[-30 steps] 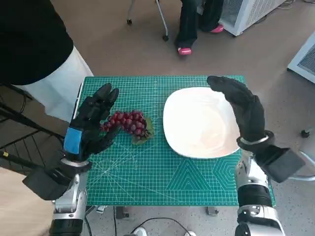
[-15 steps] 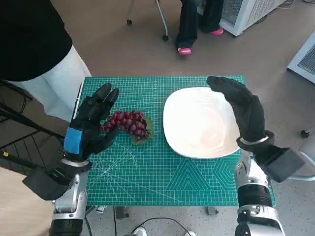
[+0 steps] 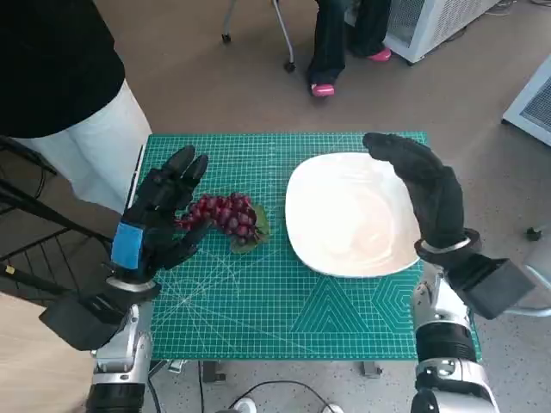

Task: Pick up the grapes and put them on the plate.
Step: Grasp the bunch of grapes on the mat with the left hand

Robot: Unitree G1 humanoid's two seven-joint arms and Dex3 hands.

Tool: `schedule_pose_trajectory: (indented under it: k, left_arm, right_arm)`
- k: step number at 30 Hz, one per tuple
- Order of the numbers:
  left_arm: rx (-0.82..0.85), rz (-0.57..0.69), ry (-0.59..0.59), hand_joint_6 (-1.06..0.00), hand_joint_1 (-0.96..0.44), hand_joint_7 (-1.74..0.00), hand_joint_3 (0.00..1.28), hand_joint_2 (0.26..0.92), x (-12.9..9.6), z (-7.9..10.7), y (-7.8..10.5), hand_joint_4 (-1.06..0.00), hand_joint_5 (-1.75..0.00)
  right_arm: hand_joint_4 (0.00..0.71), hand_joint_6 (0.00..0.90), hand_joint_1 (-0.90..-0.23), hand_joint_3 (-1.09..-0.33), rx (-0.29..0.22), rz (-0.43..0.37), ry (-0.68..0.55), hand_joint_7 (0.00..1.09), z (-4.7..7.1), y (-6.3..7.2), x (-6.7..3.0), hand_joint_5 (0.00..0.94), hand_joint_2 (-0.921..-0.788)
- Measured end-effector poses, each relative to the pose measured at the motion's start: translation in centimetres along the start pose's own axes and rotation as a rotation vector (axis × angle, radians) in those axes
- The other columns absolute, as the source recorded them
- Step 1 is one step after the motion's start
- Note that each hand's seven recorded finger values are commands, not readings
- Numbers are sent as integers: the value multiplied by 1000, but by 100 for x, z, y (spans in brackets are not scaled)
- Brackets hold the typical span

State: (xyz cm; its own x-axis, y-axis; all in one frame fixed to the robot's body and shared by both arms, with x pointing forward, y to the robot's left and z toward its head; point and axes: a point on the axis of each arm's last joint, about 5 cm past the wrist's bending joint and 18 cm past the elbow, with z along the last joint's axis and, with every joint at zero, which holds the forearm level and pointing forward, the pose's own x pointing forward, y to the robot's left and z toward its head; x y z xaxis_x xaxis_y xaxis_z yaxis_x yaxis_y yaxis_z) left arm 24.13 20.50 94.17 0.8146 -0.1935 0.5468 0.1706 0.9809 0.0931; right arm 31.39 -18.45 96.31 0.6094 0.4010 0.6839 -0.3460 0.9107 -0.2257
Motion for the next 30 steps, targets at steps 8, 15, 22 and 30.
schedule_pose_trajectory:
  k: [8, 15, 22, 30]
  left_arm:
    - [0, 0, 0, -254, -300, -346, 217, 921, 0, 0, 0, -392, -2]
    - [0, 0, 1, -250, -298, -355, 218, 921, 0, 0, 0, -393, -2]
    - [-1, -1, 1, -245, -298, -364, 218, 921, 1, 1, -1, -393, -2]
    - [-1, -1, 3, -240, -298, -374, 219, 921, 2, 2, 0, -393, -2]
  right_arm:
    - [334, 324, -492, -521, 0, -1, -1, 0, 1, -1, 0, 0, -921]
    - [333, 323, -491, -521, 0, -3, -1, 0, 1, -3, -1, 0, -921]
    - [333, 323, -488, -520, 0, -3, -2, 0, 2, -5, -2, 0, -921]
    - [334, 323, -486, -519, 1, -3, -4, 1, 3, -7, -2, 0, -921]
